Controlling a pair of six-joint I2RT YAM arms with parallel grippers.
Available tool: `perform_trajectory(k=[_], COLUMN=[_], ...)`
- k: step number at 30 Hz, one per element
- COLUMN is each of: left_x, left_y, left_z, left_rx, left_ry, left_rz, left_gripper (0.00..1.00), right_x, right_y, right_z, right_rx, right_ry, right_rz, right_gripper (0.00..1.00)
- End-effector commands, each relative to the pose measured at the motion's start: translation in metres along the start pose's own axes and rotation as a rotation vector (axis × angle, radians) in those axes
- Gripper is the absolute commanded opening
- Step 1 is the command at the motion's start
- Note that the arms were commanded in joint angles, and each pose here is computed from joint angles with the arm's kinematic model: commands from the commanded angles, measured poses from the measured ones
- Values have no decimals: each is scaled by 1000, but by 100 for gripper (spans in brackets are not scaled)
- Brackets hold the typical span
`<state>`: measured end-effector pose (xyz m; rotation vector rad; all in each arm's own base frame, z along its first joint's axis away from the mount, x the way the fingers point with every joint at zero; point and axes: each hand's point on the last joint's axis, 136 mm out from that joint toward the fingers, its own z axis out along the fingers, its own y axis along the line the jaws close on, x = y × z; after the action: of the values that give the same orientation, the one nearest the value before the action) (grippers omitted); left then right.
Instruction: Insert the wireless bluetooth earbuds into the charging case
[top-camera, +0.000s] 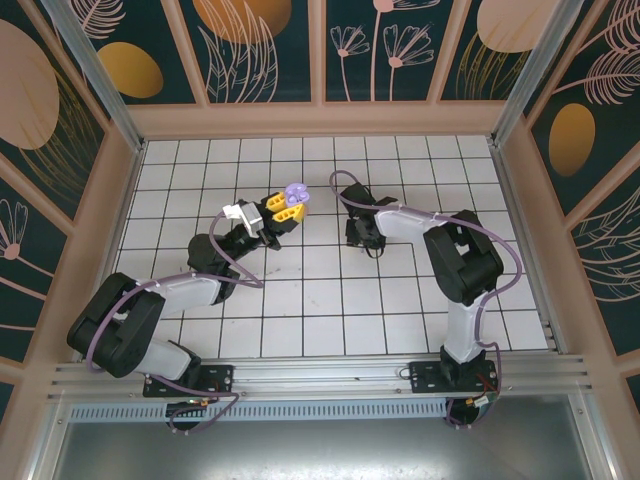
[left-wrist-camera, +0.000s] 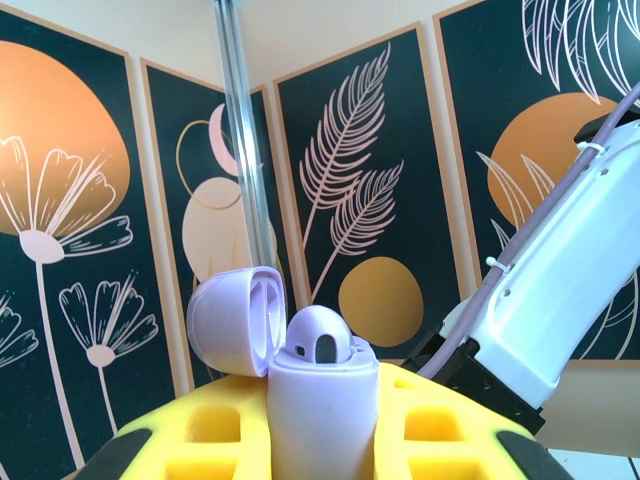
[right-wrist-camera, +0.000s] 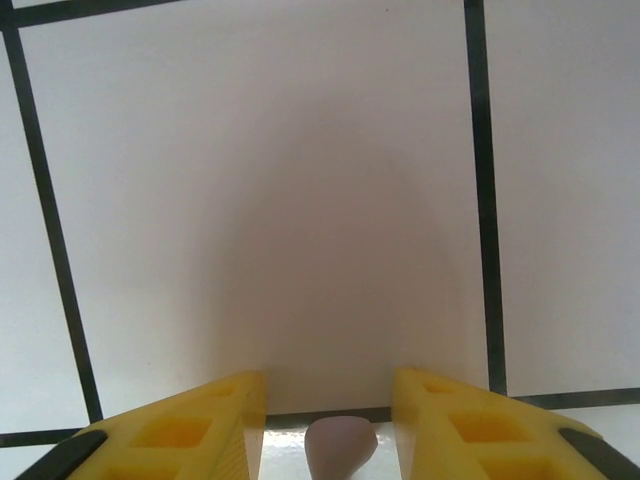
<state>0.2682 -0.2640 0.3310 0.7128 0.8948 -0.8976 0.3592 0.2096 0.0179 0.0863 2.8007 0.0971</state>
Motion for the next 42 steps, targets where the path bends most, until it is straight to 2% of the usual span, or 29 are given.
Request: perform_trajectory(k=[1, 28, 42], left_x=[-7, -9, -10], left_y=[-4, -4, -4], left_z=[0, 1, 1], left_rx=[11, 9, 9], left_ry=[-21, -25, -25], left_rz=[30, 31, 31], left_gripper=[0, 0, 0], right_x=[7, 19, -11], right_y=[0, 4, 13], right_z=[7, 6, -41], right_rx=[29, 26, -46], right_ry=[27, 23, -106], right_rz=[-31, -46, -9], right_gripper=[38, 23, 20])
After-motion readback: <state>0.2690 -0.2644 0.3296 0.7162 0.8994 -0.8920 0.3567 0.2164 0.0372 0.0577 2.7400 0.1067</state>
